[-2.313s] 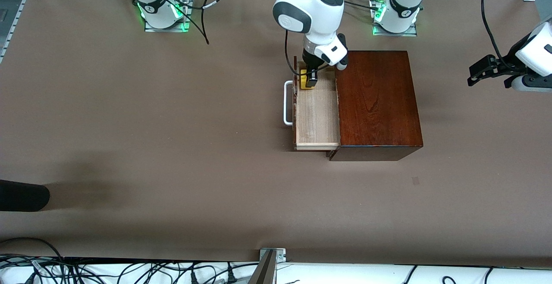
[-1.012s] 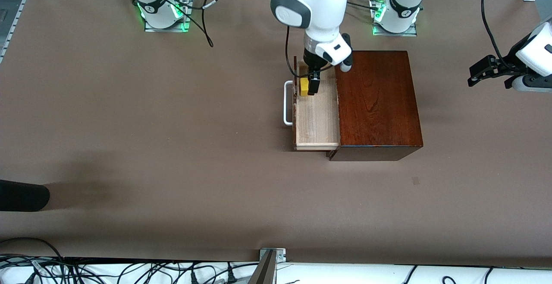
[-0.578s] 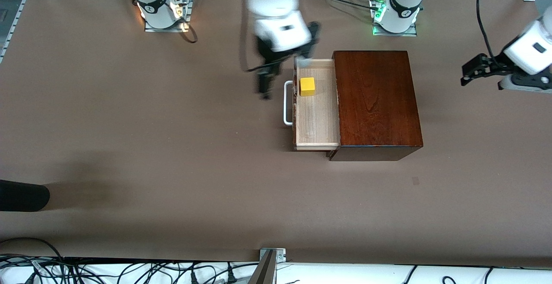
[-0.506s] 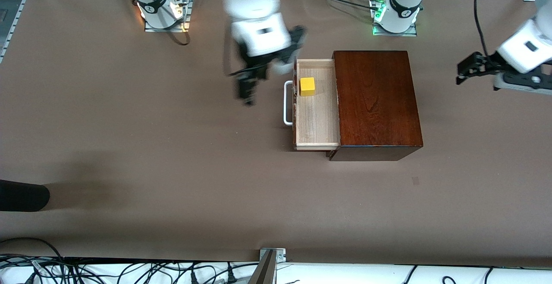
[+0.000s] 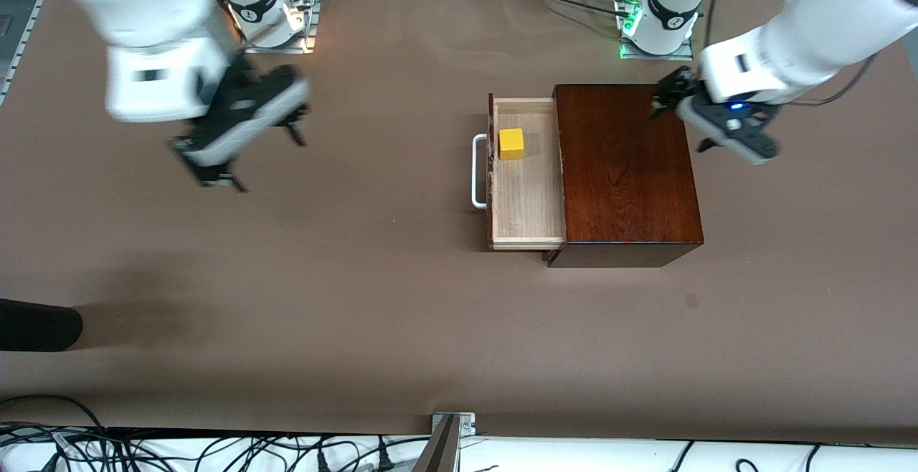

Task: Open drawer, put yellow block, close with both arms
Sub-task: 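Withdraw the right gripper while the left gripper reaches the drawer handle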

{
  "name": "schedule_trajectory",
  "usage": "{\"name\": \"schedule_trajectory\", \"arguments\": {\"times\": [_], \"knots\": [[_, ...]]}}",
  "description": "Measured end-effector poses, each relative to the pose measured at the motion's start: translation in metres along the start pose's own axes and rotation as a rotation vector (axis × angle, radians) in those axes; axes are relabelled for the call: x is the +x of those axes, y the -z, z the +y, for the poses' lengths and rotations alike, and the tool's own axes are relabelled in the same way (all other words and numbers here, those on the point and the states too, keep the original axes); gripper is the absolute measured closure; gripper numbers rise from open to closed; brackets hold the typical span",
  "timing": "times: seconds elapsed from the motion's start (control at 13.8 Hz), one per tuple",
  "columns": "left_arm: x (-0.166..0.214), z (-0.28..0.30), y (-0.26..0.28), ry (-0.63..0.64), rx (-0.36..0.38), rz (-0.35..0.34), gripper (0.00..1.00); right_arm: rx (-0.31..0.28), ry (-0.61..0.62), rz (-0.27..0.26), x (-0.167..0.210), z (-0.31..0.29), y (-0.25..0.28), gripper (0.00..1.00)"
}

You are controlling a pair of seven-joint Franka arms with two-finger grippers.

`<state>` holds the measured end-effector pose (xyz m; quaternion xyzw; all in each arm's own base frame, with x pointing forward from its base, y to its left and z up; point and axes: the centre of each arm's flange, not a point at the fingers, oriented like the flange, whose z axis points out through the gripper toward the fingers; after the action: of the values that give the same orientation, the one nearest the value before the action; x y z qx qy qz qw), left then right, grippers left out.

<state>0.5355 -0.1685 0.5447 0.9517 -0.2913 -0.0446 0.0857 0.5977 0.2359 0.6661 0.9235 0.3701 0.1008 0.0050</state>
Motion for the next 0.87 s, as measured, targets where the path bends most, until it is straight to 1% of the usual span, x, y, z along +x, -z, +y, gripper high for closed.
{"name": "schedule_trajectory", "arguments": {"times": [0.07, 0.14, 0.29, 0.43, 0.58, 0.8, 0.87], "knots": [[0.014, 0.013, -0.013, -0.037, 0.000, 0.008, 0.00, 0.003, -0.044, -0.015, -0.021, 0.018, 0.003, 0.00], [0.030, 0.028, -0.025, -0.092, 0.009, 0.030, 0.00, 0.003, -0.078, -0.029, -0.041, 0.030, 0.005, 0.00], [0.061, 0.064, -0.058, -0.240, 0.019, 0.062, 0.00, 0.003, -0.145, -0.048, -0.078, 0.047, 0.006, 0.00], [0.087, 0.100, -0.099, -0.393, 0.018, 0.069, 0.00, 0.013, -0.267, -0.079, -0.106, 0.058, 0.001, 0.00], [0.108, 0.135, -0.126, -0.517, 0.011, 0.077, 0.00, 0.020, -0.384, -0.109, -0.122, 0.068, -0.006, 0.00], [0.130, 0.196, -0.150, -0.632, -0.007, 0.111, 0.00, 0.020, -0.460, -0.129, -0.135, 0.083, -0.011, 0.00], [0.133, 0.216, -0.161, -0.663, -0.019, 0.110, 0.00, 0.020, -0.483, -0.132, -0.136, 0.083, -0.011, 0.00]]}}
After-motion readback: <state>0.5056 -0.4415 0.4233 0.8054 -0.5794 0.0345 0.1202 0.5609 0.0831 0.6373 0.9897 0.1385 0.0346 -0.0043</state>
